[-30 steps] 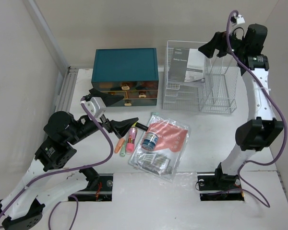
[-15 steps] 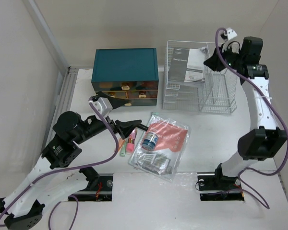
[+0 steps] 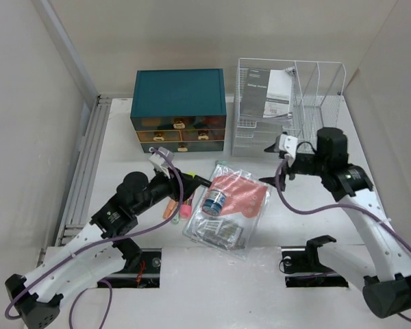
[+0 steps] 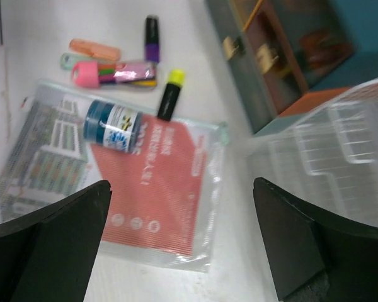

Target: Organize the desk

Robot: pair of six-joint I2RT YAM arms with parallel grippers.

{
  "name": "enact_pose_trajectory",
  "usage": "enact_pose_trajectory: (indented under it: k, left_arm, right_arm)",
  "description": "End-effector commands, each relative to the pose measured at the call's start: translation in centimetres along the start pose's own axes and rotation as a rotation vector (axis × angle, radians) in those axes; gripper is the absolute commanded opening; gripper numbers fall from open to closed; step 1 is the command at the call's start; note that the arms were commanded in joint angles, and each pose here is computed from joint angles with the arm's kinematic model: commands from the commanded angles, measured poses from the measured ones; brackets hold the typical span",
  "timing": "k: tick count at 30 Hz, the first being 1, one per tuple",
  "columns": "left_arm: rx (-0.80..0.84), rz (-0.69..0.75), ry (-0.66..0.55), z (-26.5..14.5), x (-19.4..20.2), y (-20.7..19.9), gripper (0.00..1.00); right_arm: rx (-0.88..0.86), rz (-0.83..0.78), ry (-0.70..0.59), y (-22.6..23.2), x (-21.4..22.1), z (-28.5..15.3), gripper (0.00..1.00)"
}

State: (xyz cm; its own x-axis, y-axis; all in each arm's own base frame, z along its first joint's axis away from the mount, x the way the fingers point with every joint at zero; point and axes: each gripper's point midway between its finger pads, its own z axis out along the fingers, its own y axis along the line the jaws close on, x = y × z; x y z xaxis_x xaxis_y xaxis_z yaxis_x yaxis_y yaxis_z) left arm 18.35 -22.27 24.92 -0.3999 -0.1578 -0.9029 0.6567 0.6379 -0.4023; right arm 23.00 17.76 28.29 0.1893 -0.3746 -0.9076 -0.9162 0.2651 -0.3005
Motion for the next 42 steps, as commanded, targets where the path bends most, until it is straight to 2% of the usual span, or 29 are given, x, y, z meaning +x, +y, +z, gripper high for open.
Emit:
enact_pose_trajectory:
  k: [1,6,8,12,14,19,22,24,25,26,28,29,31,32,37,42]
  left_arm:
    - [-0.040,-0.133,-0.063,1.0,-0.6,0.5,0.40]
    - [-0.055,-0.167,-0.001,2.8,1.4,1.0,0.42]
    - [-0.008,-0.158,0.024,3.6,2.6,-0.2,0.42]
    - [0.072,-0.120,0.099,5.6,5.4,-3.1,0.41]
    - [0.112,-0.085,0.173,6.5,8.0,-4.3,0.34]
    - [0.208,-0.043,0.252,7.9,10.3,-6.3,0.11]
    - [0.180,-0.041,0.280,8.5,11.4,-5.6,0.10]
    - [0.165,-0.049,0.302,9.0,12.5,-5.5,0.07]
    - [0.152,-0.059,0.324,8.9,13.3,-5.1,0.07]
    - [0.158,-0.060,0.314,9.2,13.3,-5.2,0.07]
    - [0.139,-0.076,0.368,9.4,15.4,-4.8,0.06]
    - [0.134,-0.071,0.370,9.6,15.8,-4.8,0.06]
    - [0.106,-0.071,0.408,9.9,17.5,-4.3,0.06]
    - [0.099,-0.072,0.411,10.2,17.7,-4.6,0.05]
    - [0.037,-0.070,0.433,10.7,19.3,-3.9,0.02]
    - [-0.092,-0.051,0.438,10.3,20.0,-1.6,0.01]
  right_arm:
    - [-0.021,0.054,0.066,0.3,3.4,2.8,0.99]
    - [0.080,0.248,0.146,0.1,6.5,5.5,0.99]
    - [0.090,0.317,0.189,0.1,8.3,6.2,0.99]
    - [0.129,0.398,0.225,-0.8,9.0,6.7,0.99]
    - [0.135,0.415,0.217,-0.9,8.8,6.7,0.99]
    - [0.287,0.419,0.148,-3.9,7.1,3.7,0.99]
    - [0.384,0.370,0.085,-5.3,5.1,1.5,0.97]
    - [0.427,0.374,0.068,-5.8,4.9,0.6,0.91]
    - [0.450,0.383,0.065,-5.9,4.8,0.2,0.77]
    - [0.461,0.383,0.070,-6.1,4.9,0.1,0.71]
    - [0.449,0.401,0.073,-5.7,5.0,0.2,0.59]
    - [0.458,0.401,0.076,-5.9,5.1,0.2,0.46]
    - [0.456,0.418,0.079,-5.9,5.0,0.2,0.36]
    - [0.464,0.431,0.082,-6.2,5.1,0.3,0.26]
    - [0.502,0.470,0.086,-6.7,5.3,-0.3,0.06]
    - [0.533,0.466,0.087,-7.1,5.3,-0.9,0.01]
